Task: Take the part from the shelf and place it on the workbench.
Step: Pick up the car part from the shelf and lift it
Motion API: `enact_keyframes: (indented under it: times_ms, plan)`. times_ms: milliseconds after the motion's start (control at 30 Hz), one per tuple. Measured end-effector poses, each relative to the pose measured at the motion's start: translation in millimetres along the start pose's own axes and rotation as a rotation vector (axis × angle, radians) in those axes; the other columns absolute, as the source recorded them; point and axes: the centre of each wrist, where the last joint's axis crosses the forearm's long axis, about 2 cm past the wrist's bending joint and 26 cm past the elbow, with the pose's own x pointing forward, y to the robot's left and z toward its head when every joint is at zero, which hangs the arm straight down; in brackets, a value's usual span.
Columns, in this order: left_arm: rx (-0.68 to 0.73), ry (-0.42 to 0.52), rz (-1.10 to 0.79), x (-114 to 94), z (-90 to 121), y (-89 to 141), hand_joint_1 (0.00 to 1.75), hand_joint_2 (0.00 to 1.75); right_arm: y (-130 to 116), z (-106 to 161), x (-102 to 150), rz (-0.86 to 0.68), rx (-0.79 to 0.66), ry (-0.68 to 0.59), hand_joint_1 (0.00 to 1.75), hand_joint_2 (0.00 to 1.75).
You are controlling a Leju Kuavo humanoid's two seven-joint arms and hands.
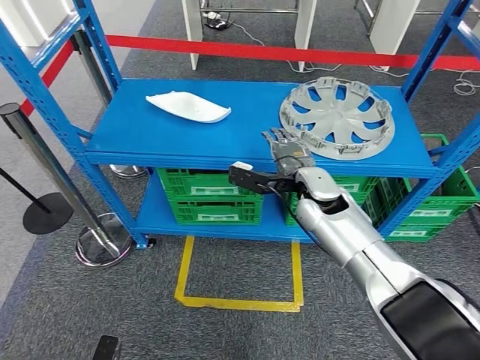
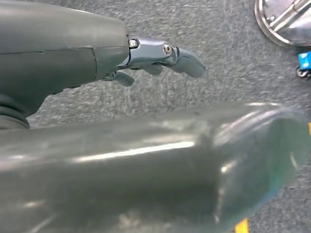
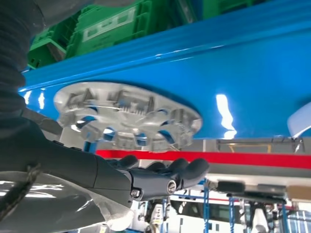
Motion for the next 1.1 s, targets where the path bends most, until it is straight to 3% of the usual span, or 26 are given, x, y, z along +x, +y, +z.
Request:
enact_keyframes:
  times_ms: [1100]
  plan:
    - [0.003, 0.005, 0.002, -1.5, 1.3, -0.2, 0.00, 0.00, 5.3, -0.1, -1.4, -0.006, 0.021, 0.016, 0.00, 1.75]
